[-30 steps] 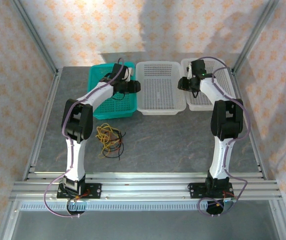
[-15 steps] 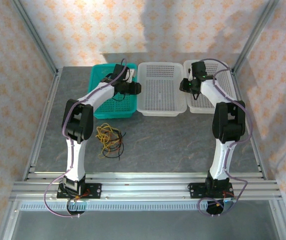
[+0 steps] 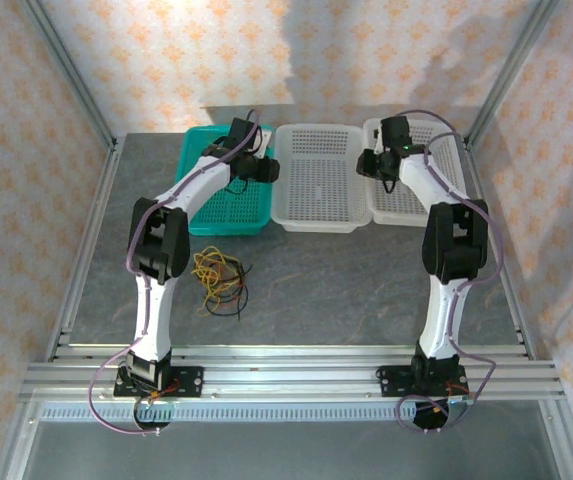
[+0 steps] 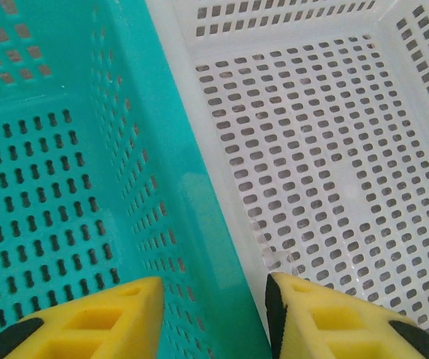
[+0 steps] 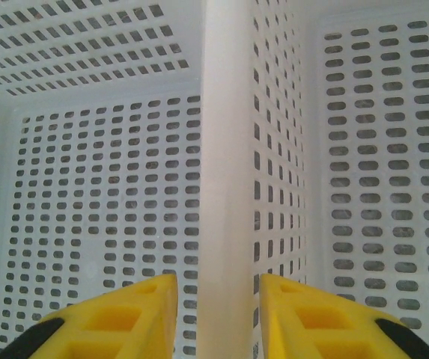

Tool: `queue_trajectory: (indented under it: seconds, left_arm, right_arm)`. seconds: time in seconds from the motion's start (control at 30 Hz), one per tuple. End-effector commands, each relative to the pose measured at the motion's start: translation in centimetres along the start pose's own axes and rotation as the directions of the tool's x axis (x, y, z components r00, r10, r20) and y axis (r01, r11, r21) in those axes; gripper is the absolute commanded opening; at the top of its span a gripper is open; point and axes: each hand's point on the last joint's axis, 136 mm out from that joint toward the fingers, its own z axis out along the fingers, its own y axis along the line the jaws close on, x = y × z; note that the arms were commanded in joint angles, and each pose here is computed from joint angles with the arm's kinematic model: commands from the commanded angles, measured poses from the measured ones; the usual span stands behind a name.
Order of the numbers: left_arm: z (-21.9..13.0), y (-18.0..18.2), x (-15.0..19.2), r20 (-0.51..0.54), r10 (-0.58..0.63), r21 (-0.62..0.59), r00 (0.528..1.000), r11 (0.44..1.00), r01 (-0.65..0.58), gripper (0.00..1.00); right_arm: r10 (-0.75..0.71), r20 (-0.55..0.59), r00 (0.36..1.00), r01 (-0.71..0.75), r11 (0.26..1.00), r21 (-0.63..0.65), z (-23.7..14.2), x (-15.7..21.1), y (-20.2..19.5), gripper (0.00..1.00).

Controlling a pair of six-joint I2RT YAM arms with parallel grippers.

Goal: Untangle the cables

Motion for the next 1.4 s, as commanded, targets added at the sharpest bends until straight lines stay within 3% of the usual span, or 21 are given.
queue_trajectory:
  seconds: [0.0,0.17,0.3,0.4,0.7,0.9,1.03,1.37]
  left_arm:
    - [0.3,0.8,0.2,-0.024,-0.004,-0.027,1.000,1.000,0.003,0.43]
    - [-0.4,-0.1,-1.1,0.018,-0.034,0.012,0.999,0.999,0.034,0.55]
    - [-0.8,-0.2,-1.7,0.044,-0.060,0.013,0.997,0.998,0.059,0.81]
    - [0.1,0.8,-1.4,0.040,-0.081,-0.032,0.996,0.996,0.083,0.91]
    - [2.9,3.4,-0.2,0.005,-0.129,-0.150,0.992,0.980,0.128,0.89]
    - [3.4,4.9,0.2,0.003,-0.159,-0.213,0.987,0.965,0.156,0.76]
    - [3.1,5.7,-0.1,0.018,-0.185,-0.225,0.983,0.957,0.184,0.68]
    - [3.2,5.7,-0.5,0.034,-0.231,-0.197,0.972,0.952,0.233,0.61]
  right_arm:
    - [-0.013,0.004,1.000,0.014,1.000,-0.017,0.4,-0.7,1.5,0.33]
    - [-0.015,0.049,0.999,0.014,1.000,0.027,-0.7,-2.0,1.2,0.40]
    - [-0.017,0.112,0.994,0.007,0.995,0.096,-2.1,-3.4,0.3,0.59]
    - [-0.015,0.116,0.993,-0.003,0.989,0.149,-2.2,-3.7,-0.7,0.66]
    - [0.007,0.053,0.999,-0.015,0.989,0.150,-0.2,-2.5,-1.0,0.67]
    - [0.009,0.044,0.999,-0.016,0.985,0.170,0.1,-2.1,-1.5,0.67]
    - [0.012,0.041,0.999,-0.019,0.984,0.175,0.2,-2.1,-1.6,0.66]
    - [0.012,0.014,1.000,-0.014,0.994,0.113,0.9,-1.7,-0.6,0.65]
